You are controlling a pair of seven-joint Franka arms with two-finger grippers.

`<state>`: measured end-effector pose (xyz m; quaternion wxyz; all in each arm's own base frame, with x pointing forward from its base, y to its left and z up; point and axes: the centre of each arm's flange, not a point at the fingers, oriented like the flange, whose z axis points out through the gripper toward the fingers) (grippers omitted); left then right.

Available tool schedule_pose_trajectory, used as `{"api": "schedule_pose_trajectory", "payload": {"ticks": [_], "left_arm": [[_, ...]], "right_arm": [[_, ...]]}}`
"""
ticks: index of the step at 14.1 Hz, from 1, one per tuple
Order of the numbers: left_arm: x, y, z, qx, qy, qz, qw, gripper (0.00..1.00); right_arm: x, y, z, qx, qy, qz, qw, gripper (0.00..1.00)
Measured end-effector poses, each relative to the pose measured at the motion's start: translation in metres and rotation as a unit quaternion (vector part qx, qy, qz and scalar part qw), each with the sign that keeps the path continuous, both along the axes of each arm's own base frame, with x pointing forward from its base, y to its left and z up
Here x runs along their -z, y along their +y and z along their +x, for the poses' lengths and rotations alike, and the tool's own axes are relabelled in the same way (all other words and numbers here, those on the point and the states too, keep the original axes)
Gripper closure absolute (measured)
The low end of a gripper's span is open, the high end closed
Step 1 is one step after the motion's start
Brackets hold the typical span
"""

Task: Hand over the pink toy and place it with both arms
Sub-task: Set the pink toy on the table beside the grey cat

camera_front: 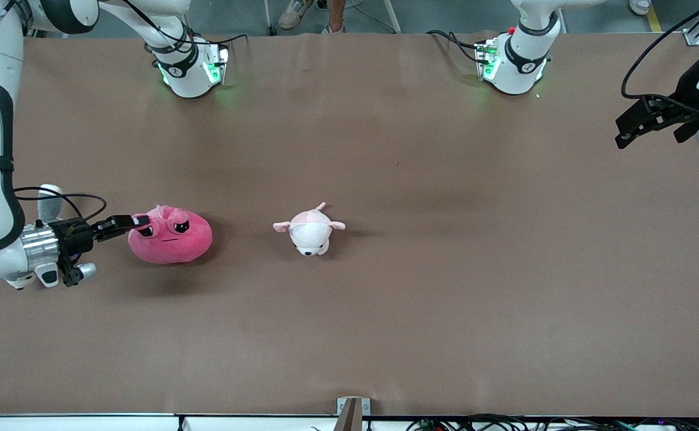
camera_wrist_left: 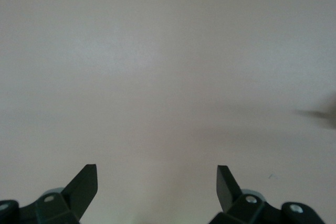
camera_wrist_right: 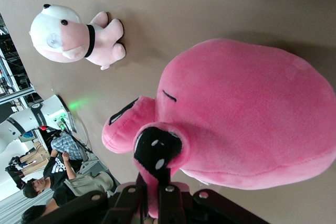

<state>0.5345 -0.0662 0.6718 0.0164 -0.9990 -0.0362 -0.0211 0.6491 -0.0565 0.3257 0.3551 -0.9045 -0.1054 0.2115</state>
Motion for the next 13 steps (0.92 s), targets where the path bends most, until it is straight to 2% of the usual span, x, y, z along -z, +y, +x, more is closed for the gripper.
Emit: {"api": "schedule_pose_trajectory", "payload": {"ticks": [8, 13], "left_arm": [[0.000, -0.004, -0.001, 0.004, 0.001, 0.000, 1.000, 0.00], [0.002, -0.008, 0.000, 0.008, 0.003, 0.000, 1.000, 0.00]], "right_arm": [[0.015, -0.002, -0.001, -0.007, 0.004, 0.004, 1.000, 0.90], [0.028, -0.006, 0.002, -0.002, 0.001, -0.007, 1.000, 0.90]]}}
